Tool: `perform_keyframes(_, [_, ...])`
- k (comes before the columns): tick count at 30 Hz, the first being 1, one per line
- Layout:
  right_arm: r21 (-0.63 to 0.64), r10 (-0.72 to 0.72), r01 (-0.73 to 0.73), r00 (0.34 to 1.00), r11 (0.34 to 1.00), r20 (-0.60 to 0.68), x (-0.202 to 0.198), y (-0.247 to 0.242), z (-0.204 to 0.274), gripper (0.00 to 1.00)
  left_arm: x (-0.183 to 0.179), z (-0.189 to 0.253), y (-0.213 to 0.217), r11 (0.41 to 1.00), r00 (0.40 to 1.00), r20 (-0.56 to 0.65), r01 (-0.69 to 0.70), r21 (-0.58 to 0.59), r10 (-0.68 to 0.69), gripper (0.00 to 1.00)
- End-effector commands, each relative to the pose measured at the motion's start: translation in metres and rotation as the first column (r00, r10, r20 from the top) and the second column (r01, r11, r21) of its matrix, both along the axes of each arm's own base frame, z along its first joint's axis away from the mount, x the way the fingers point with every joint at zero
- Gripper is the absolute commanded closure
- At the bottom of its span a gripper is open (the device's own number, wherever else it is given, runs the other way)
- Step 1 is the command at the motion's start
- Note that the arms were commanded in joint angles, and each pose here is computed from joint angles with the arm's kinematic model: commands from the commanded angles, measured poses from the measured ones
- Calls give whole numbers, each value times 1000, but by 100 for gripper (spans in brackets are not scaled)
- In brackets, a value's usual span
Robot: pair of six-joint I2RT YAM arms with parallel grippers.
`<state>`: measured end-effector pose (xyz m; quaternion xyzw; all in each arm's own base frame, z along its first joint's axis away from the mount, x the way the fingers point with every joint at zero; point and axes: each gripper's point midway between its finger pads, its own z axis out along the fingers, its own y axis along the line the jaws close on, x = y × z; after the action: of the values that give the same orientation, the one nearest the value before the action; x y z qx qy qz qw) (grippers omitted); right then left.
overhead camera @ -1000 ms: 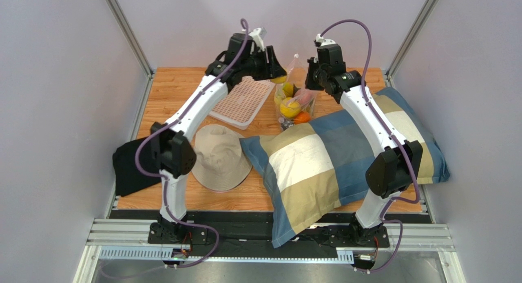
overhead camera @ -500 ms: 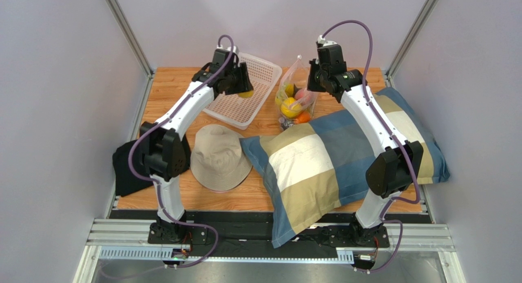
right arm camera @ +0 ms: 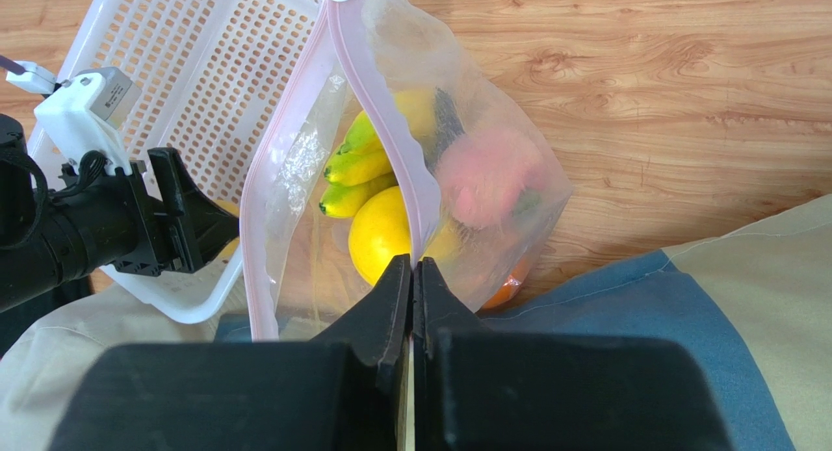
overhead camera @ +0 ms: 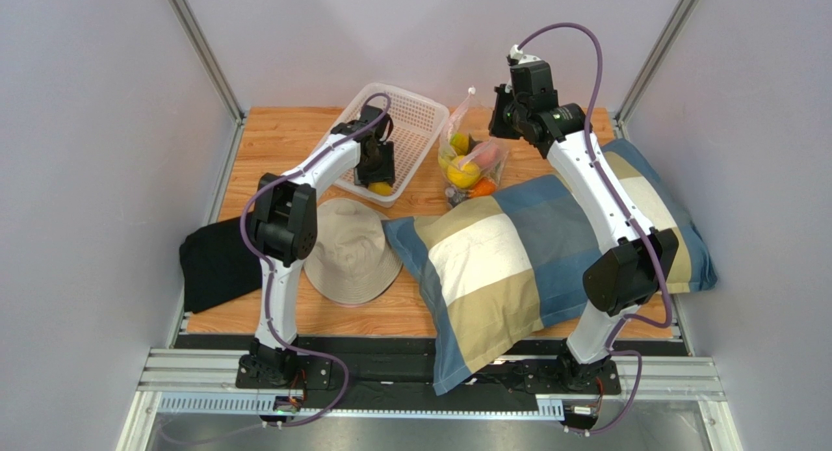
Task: Open the zip-top bag and remove the fake food
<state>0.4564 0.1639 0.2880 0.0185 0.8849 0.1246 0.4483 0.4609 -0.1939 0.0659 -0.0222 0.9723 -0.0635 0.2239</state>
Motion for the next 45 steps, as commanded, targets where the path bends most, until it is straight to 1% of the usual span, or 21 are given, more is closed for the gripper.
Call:
perform_keyframes(1, [29,12,-14,999,999,45,-3,4,24,100,3,21,-2,1000,1000,13,0,-17,0,28])
perform_keyframes(3, [24,20,-21,999,1000,37,-5,4,21,100,5,30,-4,1000,1000,28,7,-29,-6,11])
perform_keyframes(6, [1,18,-18,999,1000,29,-4,2,13,100,5,47,-6,999,999,43,14,-40,-12,1])
perform_keyframes(8, [-5,16,-16,999,1000,30,-4,1,13,100,-1,63,-5,999,999,40,11,-48,-9,1])
perform_keyframes(12, [2,27,-27,999,1000,41,-6,3,19,100,-12,157,-28,967,977,205,103,-231,-55,21])
perform_keyframes(13, [-2,28,-28,999,1000,47,-5,3,19,100,-12,183,-50,921,957,272,196,-338,-103,26])
perform_keyframes(15, [-4,20,-20,998,1000,53,-5,2,22,100,-24,217,-71,843,927,351,290,-453,-130,37])
perform_keyframes(16, [1,13,-13,999,1000,51,-5,1,22,100,-24,245,-91,754,898,420,366,-545,-131,40])
perform_keyframes(18, [8,14,-15,998,1000,61,-5,5,25,100,-35,252,-109,680,894,431,393,-620,-124,55])
perform_keyframes(19, [6,10,-11,997,1000,71,-4,5,28,100,-32,265,-118,650,859,499,445,-616,-115,75])
perform_keyframes(20, [-2,6,-5,998,1000,69,-2,5,27,100,-33,266,-123,647,848,517,458,-610,-113,81])
perform_keyframes(21, [-7,0,1,998,1000,67,-2,6,27,100,-38,266,-137,637,837,532,482,-601,-132,83])
perform_keyframes(26, [-13,-30,31,994,999,105,-1,7,43,100,-28,268,-175,660,758,633,558,-502,-159,74])
perform_keyframes(29, [-8,-29,30,992,1000,124,-6,11,50,100,-13,272,-197,661,754,631,570,-488,-184,76])
perform_keyframes(30, [-2,-29,29,991,1000,133,-7,12,54,100,-6,250,-206,670,772,601,559,-489,-205,77])
perform_keyframes(34, [-17,-22,25,983,1000,182,-3,10,67,100,1,227,-228,671,780,576,566,-479,-247,80])
perform_keyframes(36, [-35,-29,36,981,999,191,1,8,68,100,6,206,-230,710,794,545,545,-445,-268,78])
perform_keyframes(37, [-38,-30,39,980,999,199,6,9,67,100,5,199,-233,718,796,537,545,-433,-280,72])
perform_keyframes(40, [-43,-25,35,978,998,207,12,11,69,100,10,170,-224,772,808,505,519,-367,-303,62])
perform_keyframes(42, [-40,-24,33,978,999,209,13,13,69,100,13,156,-217,795,793,505,530,-295,-340,60])
perform_keyframes(45, [-22,-7,12,980,1000,199,14,19,66,100,13,143,-213,793,770,494,564,-230,-404,54])
